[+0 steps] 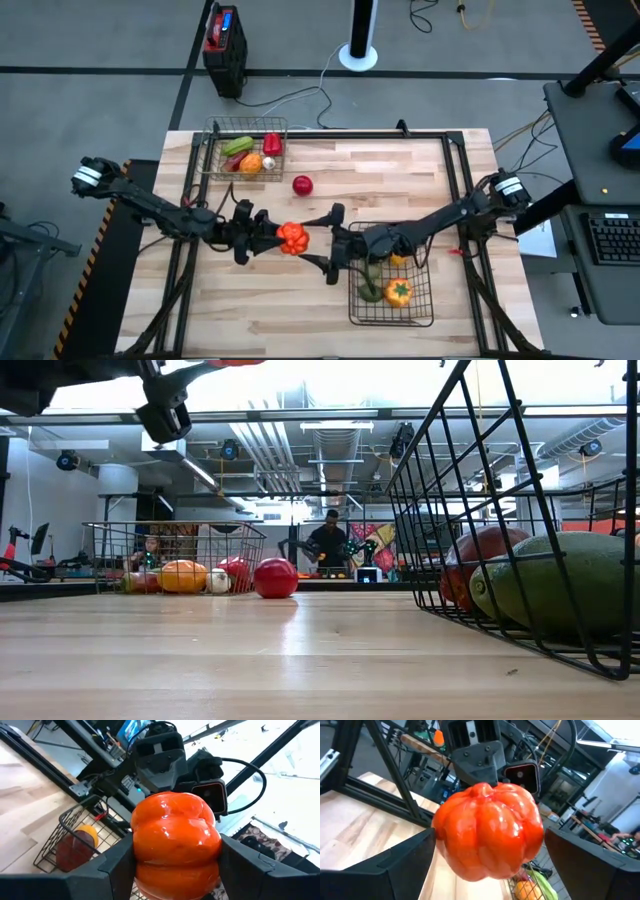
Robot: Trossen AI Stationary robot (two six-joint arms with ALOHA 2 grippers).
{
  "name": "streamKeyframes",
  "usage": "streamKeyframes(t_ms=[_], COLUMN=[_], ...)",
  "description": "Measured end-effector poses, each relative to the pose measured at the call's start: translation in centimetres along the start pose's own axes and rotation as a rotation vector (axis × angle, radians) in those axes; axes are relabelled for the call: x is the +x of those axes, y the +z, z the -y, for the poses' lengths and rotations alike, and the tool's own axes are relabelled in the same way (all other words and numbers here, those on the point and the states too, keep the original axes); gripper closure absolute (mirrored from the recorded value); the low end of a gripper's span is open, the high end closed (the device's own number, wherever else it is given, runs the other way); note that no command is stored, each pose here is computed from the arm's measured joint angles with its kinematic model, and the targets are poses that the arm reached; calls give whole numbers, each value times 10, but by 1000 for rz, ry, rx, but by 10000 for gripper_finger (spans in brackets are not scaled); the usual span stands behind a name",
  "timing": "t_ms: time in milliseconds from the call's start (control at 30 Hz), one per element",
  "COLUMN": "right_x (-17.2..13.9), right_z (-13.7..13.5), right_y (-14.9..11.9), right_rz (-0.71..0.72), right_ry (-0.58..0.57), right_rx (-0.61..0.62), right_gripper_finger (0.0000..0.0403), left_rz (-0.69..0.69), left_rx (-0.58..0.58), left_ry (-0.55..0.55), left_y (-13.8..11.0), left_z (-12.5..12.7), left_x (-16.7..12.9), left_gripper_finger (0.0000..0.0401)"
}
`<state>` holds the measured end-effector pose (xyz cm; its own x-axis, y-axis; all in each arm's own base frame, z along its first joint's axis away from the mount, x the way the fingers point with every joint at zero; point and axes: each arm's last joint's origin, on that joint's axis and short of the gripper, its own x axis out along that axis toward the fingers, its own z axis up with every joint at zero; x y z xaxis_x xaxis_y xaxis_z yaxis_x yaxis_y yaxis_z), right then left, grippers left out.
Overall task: Sort produce into baskets
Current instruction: Put the orange pumpkin into the gold wire basket
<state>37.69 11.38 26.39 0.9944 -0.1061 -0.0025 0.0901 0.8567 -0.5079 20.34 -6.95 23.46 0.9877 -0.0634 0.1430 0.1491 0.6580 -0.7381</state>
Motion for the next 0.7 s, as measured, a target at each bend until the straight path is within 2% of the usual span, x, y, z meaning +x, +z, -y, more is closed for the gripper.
streamKeyframes(t_ms=[400, 700], right_x=[5, 6], right_z=[10, 11], right_y=[-6, -9], right_rz=[18, -5], right_ry=[40, 35], right_rx=[14, 29], right_gripper_finger=[41, 90], left_rz=[4, 22], left_rx=[23, 46], left_ry=[-9, 21], left_y=[0, 2], left_z=[4, 3], left_x=[13, 14], left_gripper_finger=[180, 125])
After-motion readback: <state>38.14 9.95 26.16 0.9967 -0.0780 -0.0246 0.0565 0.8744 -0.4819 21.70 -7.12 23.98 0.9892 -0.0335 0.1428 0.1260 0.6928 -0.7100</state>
